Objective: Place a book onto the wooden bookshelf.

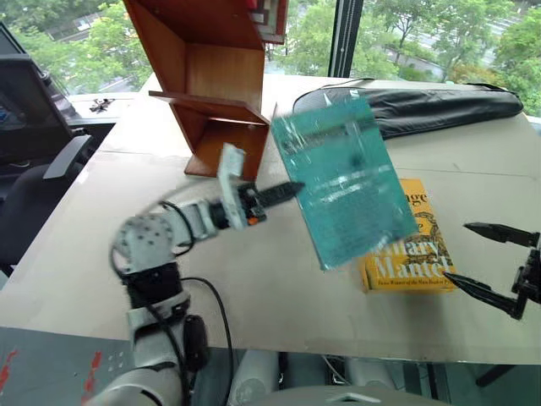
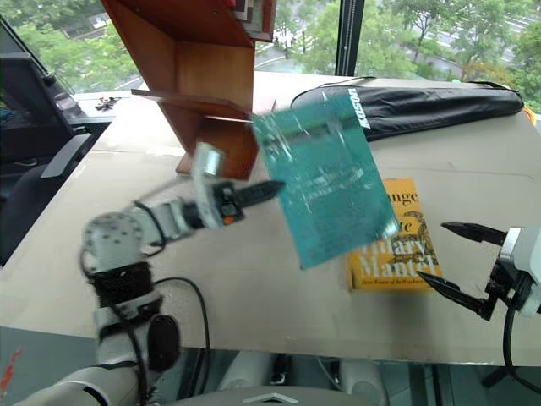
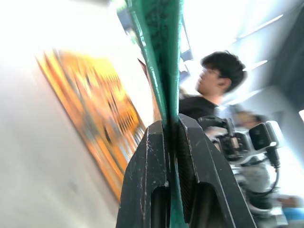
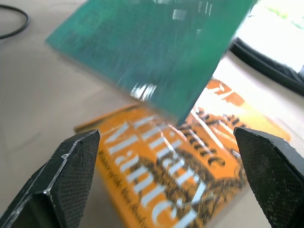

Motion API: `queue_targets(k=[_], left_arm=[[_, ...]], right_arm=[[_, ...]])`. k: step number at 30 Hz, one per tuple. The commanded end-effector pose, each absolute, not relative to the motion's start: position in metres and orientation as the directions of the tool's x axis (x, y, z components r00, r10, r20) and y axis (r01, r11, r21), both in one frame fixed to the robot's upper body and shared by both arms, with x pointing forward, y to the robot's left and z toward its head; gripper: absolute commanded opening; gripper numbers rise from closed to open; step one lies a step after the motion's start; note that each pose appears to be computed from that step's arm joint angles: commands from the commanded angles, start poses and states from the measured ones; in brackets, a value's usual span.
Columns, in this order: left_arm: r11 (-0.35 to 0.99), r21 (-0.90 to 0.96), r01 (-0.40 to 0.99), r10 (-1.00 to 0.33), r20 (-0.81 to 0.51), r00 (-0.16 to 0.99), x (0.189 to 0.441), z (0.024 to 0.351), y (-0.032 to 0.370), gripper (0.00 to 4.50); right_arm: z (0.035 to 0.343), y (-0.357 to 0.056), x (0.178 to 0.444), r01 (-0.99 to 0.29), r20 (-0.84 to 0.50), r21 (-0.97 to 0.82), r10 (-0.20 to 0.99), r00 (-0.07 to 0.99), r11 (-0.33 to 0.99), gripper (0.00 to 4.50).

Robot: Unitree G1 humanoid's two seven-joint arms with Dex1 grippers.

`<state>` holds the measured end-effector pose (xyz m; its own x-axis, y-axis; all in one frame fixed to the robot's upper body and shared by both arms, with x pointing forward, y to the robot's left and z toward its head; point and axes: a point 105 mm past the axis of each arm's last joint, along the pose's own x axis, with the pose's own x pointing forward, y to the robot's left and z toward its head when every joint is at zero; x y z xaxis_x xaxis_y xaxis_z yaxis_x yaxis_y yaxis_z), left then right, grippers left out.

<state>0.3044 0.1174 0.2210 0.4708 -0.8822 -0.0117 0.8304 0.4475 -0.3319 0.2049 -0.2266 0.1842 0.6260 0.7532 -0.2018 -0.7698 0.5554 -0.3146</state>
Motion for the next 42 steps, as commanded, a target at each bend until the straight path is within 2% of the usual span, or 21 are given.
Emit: queue_targets(k=[1, 4, 5, 7, 10, 11, 17, 21, 25, 28, 30, 33, 37, 42], left_arm=[[0.404, 0.167, 0.899, -0.912, 0.006, 0.409, 0.284, 0.262, 0.108, 0.05], [0.413, 0.429, 0.804, -0.897, 0.036, 0.441, 0.284, 0.294, 0.112, 0.05], [0.389, 0.567, 0.726, -0.892, 0.035, 0.45, 0.282, 0.31, 0.111, 0.05], [0.345, 0.7, 0.626, -0.892, 0.038, 0.45, 0.276, 0.33, 0.11, 0.05], [0.193, 0.904, 0.382, -0.855, -0.036, 0.518, 0.274, 0.351, 0.113, 0.05], [0.165, 0.944, 0.286, -0.832, -0.022, 0.554, 0.275, 0.362, 0.114, 0.05], [0.114, 0.987, 0.113, -0.707, 0.001, 0.708, 0.28, 0.397, 0.136, 0.05], [0.071, 0.985, 0.157, -0.572, -0.089, 0.816, 0.284, 0.395, 0.165, 0.05], [0.043, 0.982, 0.185, -0.365, -0.157, 0.918, 0.297, 0.386, 0.202, 0.05], [0.023, 0.977, 0.213, -0.257, -0.2, 0.946, 0.31, 0.373, 0.221, 0.05], [0.024, 0.966, 0.258, -0.262, -0.243, 0.934, 0.314, 0.364, 0.219, 0.05], [-0.011, 0.952, 0.306, -0.159, -0.304, 0.939, 0.328, 0.354, 0.225, 0.05], [0.014, 0.896, 0.443, -0.175, -0.434, 0.884, 0.352, 0.332, 0.21, 0.05], [0.002, 0.889, 0.457, -0.175, -0.45, 0.876, 0.378, 0.322, 0.202, 0.05]], right_arm=[[0.194, -0.223, 0.214, -0.753, -0.139, -0.335, 0.76, 0.634, 0.567, 4.5], [0.203, -0.224, 0.223, -0.731, -0.075, -0.331, 0.755, 0.651, 0.597, 4.5], [0.204, -0.226, 0.227, -0.728, -0.064, -0.329, 0.755, 0.653, 0.602, 4.5], [0.206, -0.226, 0.232, -0.727, -0.055, -0.328, 0.756, 0.653, 0.604, 4.5], [0.211, -0.228, 0.239, -0.725, -0.045, -0.346, 0.761, 0.647, 0.596, 4.5], [0.213, -0.228, 0.241, -0.724, -0.043, -0.351, 0.763, 0.645, 0.593, 4.5], [0.214, -0.225, 0.253, -0.729, -0.023, -0.365, 0.777, 0.629, 0.58, 4.5], [0.212, -0.223, 0.261, -0.737, -0.011, -0.367, 0.789, 0.614, 0.568, 4.5], [0.213, -0.215, 0.265, -0.753, 0.005, -0.377, 0.814, 0.58, 0.539, 4.5], [0.221, -0.209, 0.263, -0.756, 0.035, -0.392, 0.83, 0.557, 0.524, 4.5], [0.227, -0.204, 0.261, -0.753, 0.046, -0.412, 0.837, 0.545, 0.513, 4.5], [0.245, -0.196, 0.258, -0.73, 0.114, -0.434, 0.836, 0.537, 0.528, 4.5], [0.257, -0.185, 0.255, -0.714, 0.223, -0.406, 0.82, 0.527, 0.57, 4.5], [0.261, -0.169, 0.253, -0.716, 0.291, -0.378, 0.809, 0.51, 0.587, 4.5]])
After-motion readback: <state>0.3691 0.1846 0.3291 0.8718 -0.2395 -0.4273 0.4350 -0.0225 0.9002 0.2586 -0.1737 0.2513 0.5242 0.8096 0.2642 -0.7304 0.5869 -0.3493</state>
